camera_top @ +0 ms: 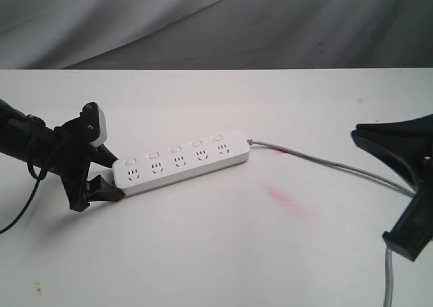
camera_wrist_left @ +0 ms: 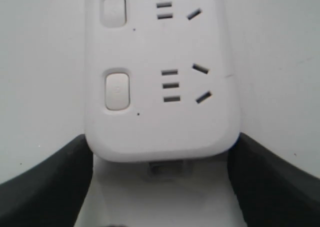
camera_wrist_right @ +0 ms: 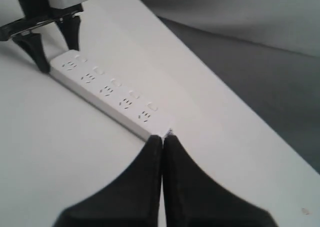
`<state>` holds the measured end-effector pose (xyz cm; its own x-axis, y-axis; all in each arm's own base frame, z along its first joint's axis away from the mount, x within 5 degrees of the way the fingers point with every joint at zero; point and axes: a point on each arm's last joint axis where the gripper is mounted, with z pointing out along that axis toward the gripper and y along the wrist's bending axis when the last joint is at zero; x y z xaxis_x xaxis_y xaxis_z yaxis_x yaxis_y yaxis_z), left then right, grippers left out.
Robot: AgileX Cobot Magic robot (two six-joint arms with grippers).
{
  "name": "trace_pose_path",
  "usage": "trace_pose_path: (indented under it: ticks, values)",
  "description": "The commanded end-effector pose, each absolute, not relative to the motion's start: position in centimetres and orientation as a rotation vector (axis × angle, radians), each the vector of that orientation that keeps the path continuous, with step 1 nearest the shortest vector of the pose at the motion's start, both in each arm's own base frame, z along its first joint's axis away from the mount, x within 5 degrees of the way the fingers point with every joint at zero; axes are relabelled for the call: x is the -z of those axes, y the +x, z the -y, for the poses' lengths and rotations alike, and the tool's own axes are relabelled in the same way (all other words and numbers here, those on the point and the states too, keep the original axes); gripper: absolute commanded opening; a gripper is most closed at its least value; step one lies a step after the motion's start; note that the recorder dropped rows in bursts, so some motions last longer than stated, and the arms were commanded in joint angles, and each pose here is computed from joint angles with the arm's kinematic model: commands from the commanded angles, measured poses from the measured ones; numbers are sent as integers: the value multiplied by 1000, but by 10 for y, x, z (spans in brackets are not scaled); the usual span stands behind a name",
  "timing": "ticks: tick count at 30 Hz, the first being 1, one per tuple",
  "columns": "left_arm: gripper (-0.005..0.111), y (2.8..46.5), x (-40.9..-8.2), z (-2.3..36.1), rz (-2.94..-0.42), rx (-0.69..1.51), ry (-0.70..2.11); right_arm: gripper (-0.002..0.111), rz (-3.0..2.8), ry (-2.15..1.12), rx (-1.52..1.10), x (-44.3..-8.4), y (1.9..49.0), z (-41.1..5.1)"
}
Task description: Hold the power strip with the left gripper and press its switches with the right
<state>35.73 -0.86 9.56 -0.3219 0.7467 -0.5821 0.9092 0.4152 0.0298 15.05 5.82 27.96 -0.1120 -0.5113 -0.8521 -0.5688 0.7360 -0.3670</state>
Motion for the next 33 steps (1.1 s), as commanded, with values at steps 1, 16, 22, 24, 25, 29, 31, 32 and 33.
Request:
trace_pose_path:
  ticks: [1, 16, 22, 24, 25, 29, 31, 32, 33]
  values:
    - [60, 358, -96, 8, -2156, 388, 1416, 0, -1686, -761, 15, -288, 138, -48]
    - [60, 358, -96, 9, -2155, 391, 1416, 0, -1599, -720, 38, -300, 123, -44]
    - [60, 358, -96, 9, -2155, 391, 1416, 0, -1473, -534, 58, -300, 87, -28]
    - [60, 358, -96, 9, -2155, 391, 1416, 0, -1447, -417, 17, -295, 73, -22]
    - [60, 358, -96, 9, -2155, 391, 1416, 0, -1432, -383, 17, -291, 67, -20]
    - [60, 358, -96, 9, -2155, 391, 1416, 0, -1398, -318, 78, -277, 55, -14]
    - [60, 358, -96, 9, -2155, 391, 1416, 0, -1401, -297, 88, -272, 53, -13]
    - [60, 358, -96, 9, -2155, 391, 1416, 0, -1411, -288, 76, -269, 54, -13]
    - [60, 358, -96, 9, -2155, 391, 1416, 0, -1415, -283, 70, -268, 54, -13]
